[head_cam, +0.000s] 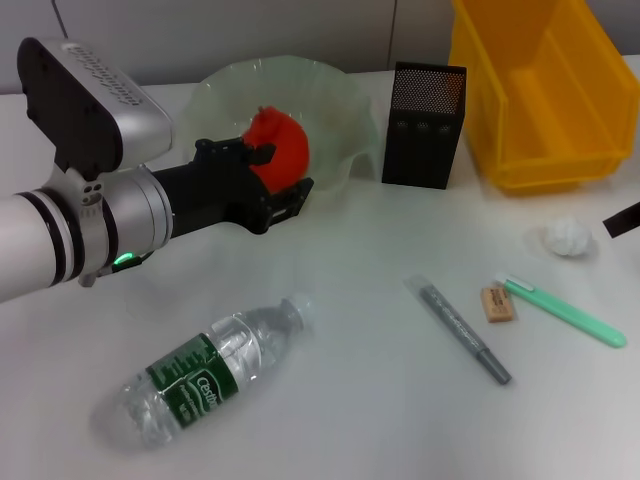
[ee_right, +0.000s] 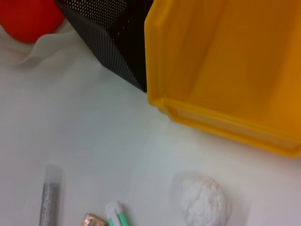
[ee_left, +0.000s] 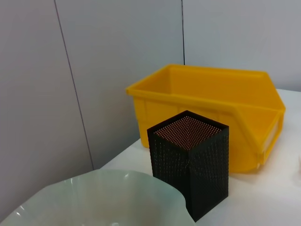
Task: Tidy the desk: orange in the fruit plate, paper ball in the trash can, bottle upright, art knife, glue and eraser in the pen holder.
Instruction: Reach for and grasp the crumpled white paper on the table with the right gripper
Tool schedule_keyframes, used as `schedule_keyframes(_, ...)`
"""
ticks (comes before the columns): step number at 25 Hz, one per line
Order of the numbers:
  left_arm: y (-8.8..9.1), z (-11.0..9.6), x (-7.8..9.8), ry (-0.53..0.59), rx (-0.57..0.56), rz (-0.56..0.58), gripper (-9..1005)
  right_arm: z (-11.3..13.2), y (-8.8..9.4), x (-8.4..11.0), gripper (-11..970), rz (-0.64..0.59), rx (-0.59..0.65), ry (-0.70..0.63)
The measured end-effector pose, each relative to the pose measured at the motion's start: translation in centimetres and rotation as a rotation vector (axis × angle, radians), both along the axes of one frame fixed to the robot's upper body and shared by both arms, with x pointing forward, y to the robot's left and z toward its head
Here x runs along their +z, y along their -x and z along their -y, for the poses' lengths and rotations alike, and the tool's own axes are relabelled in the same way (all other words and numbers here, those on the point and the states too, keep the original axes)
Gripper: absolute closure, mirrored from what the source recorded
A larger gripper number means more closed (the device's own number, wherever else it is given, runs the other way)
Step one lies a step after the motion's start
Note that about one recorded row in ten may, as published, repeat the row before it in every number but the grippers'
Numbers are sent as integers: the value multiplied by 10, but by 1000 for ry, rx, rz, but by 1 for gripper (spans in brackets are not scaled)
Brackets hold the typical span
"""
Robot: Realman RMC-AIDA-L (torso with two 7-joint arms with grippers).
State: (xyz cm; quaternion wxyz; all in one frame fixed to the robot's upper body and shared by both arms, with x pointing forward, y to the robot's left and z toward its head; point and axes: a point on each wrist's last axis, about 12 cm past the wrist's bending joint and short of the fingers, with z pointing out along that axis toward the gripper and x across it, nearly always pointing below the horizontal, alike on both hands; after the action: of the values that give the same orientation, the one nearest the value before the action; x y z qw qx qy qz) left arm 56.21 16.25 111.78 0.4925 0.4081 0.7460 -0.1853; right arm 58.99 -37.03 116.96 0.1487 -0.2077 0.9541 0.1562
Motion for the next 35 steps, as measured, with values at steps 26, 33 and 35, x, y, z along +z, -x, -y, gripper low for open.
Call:
schedule_keyframes(26, 4, -2, -9, -5, 6, -27, 412, -19, -16, -16, 363, 60, 36, 19)
schedule_keyframes(33, 4, -2, -9, 0, 6, -30, 412, -20, -17, -18, 269, 56, 36, 26)
schedule_keyframes(35, 4, -2, -9, 0, 6, -30, 412, -21, -17, -21, 265, 45, 37, 29)
